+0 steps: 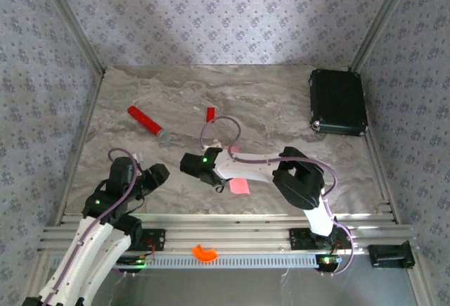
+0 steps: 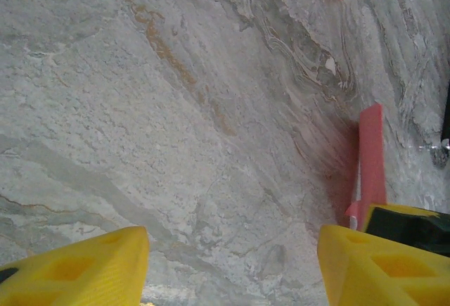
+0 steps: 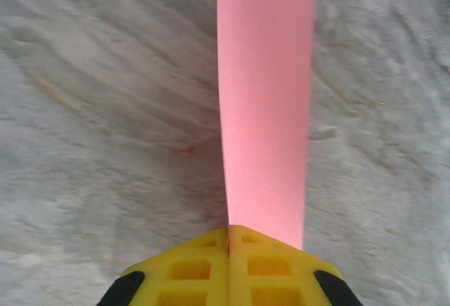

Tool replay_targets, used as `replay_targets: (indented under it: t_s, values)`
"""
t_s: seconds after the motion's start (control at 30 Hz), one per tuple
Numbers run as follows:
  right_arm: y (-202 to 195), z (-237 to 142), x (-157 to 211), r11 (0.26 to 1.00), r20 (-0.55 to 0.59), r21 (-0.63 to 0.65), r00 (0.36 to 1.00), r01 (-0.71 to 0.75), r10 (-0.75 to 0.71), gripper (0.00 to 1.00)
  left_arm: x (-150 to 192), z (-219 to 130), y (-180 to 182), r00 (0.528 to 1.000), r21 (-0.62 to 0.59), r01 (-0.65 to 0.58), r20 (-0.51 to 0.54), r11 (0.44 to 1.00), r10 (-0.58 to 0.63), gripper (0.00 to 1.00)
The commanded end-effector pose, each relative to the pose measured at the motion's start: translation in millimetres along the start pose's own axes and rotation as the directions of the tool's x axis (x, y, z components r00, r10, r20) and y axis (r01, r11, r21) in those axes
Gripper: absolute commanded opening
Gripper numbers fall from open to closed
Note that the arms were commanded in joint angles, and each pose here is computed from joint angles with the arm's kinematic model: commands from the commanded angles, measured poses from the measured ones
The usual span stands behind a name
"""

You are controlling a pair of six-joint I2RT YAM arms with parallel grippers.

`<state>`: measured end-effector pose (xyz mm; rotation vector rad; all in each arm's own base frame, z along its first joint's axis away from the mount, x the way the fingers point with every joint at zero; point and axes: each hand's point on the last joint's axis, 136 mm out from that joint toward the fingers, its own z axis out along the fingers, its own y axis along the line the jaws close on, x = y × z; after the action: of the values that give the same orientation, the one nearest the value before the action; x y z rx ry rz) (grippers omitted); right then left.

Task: Fold a paper plane with a square sheet of paper (pick it up from the middle)

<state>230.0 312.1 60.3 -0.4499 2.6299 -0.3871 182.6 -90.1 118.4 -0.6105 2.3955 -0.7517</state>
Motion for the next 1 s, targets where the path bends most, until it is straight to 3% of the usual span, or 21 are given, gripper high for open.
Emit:
replay_targets:
  t_s: [0.0, 0.23, 0.4, 0.57, 0.73, 0.83, 0.97]
  values:
    - [24.6, -0.6, -0.9, 0.997, -0.031, -0.078, 0.999, 0.015, -0.018, 0.04, -3.1, -8.0, -1.1, 1.0, -0.006, -0.004, 0.014, 1.0, 0.005, 0.64]
    - [43.4, -2.3, -5.3, 0.977, -0.066, -0.214, 0.998, -0.003, -0.012, 0.05, -3.9, -7.1, -1.1, 1.0, -0.011, -0.013, 0.013, 1.0, 0.013, 0.65]
    - [8.3, -20.9, -14.3, 0.97, -0.038, -0.238, 0.998, -0.055, 0.047, 0.04, -6.0, -4.4, -5.7, 1.0, -0.002, -0.016, 0.008, 1.0, 0.016, 0.65]
    - [-86.0, -21.3, -2.7, 0.983, -0.041, -0.122, 0.99, -0.138, 0.133, 0.03, -2.8, 0.4, -7.4, 0.999, -0.001, -0.031, -0.025, 1.0, 0.031, 0.65]
    - [-154.4, -8.4, 14.5, 0.98, -0.064, -0.016, 0.979, -0.196, 0.195, 0.03, -3.6, 4.7, -12.0, 0.999, 0.022, -0.035, -0.028, 0.999, 0.036, 0.65]
    - [-178.1, -3.6, 12.2, 0.98, -0.059, 0.098, 0.982, -0.174, 0.18, 0.03, -3.9, 4.3, -13.0, 0.999, 0.025, -0.04, -0.028, 0.999, 0.04, 0.65]
    - [-168.0, 7.5, -0.9, 0.973, -0.061, 0.194, 0.988, -0.125, 0.139, 0.02, -3.1, 3.6, -11.7, 0.999, 0.021, -0.04, -0.03, 0.999, 0.041, 0.65]
